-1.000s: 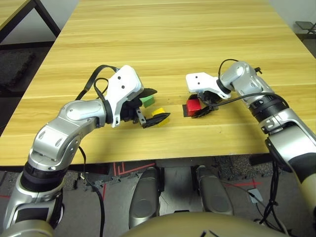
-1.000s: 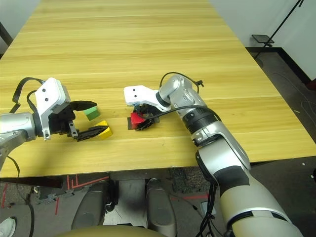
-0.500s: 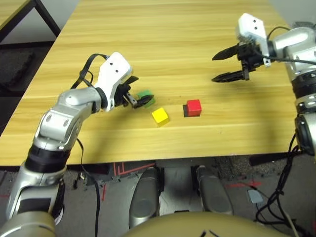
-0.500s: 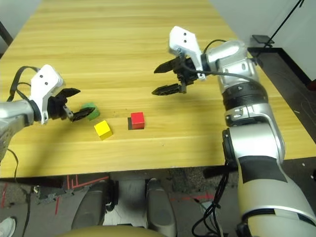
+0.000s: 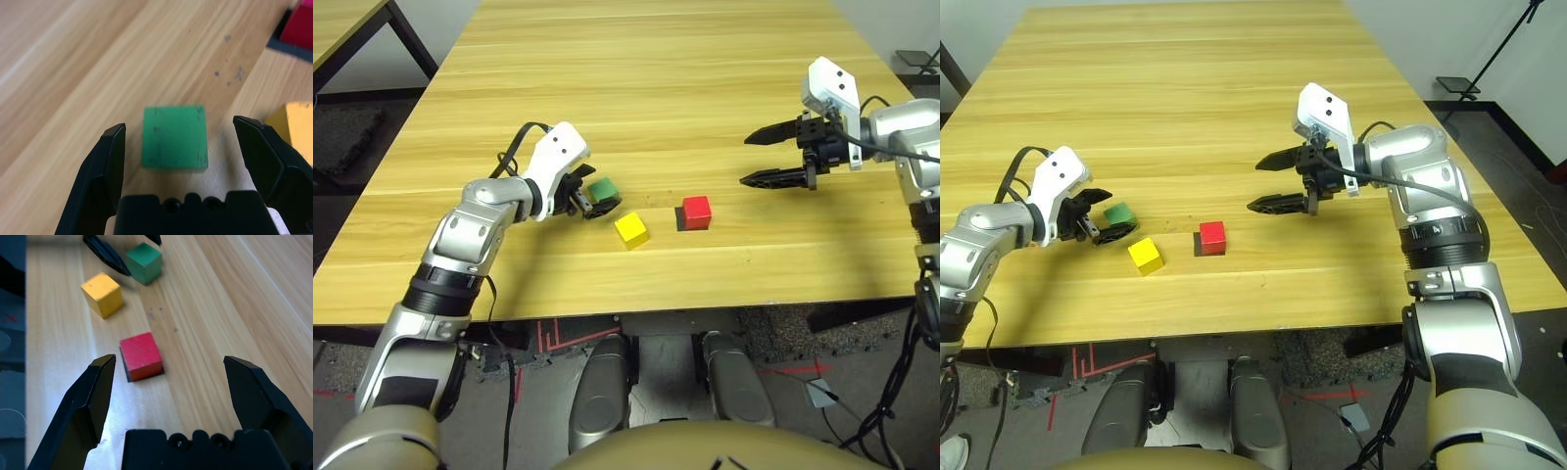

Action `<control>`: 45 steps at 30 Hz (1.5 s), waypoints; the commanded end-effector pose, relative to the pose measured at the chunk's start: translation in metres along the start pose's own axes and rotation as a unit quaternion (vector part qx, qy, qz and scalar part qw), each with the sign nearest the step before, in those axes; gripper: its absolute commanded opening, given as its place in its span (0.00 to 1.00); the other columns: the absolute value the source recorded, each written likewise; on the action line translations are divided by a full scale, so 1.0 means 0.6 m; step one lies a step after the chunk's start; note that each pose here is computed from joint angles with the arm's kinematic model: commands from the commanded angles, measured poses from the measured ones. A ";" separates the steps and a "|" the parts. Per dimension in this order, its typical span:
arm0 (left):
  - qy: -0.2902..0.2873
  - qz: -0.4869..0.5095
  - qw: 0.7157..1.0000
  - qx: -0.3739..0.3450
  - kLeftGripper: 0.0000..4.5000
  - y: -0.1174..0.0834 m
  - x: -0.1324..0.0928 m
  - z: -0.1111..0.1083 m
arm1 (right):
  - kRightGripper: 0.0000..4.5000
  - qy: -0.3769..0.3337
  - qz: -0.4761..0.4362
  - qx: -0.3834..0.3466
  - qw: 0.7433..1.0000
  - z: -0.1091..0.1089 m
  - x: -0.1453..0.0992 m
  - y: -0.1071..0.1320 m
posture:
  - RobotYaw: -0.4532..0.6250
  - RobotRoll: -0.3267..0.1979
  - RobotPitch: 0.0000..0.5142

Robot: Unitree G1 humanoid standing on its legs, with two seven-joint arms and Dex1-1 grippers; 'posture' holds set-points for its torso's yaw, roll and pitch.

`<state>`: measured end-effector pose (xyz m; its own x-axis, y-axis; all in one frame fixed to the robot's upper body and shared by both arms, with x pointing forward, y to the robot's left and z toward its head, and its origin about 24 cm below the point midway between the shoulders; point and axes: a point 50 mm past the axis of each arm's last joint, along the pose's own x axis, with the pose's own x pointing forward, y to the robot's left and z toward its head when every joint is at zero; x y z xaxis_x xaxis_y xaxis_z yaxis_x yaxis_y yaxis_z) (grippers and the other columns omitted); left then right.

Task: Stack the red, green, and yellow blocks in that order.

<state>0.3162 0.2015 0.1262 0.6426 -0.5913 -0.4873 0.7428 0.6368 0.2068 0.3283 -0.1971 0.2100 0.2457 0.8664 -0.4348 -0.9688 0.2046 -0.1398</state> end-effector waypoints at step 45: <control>-0.050 -0.295 0.948 0.109 0.45 -0.069 0.121 0.178 | 1.00 0.021 0.022 0.058 0.998 -0.047 -0.030 0.070 | 0.51 0.55 0.18</control>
<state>0.3513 0.0817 0.1711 0.1112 -0.8695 -0.4812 0.9934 0.0843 0.0773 0.2870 -0.2164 0.1824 0.1931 0.8517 -0.4871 -0.9759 0.2183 -0.0053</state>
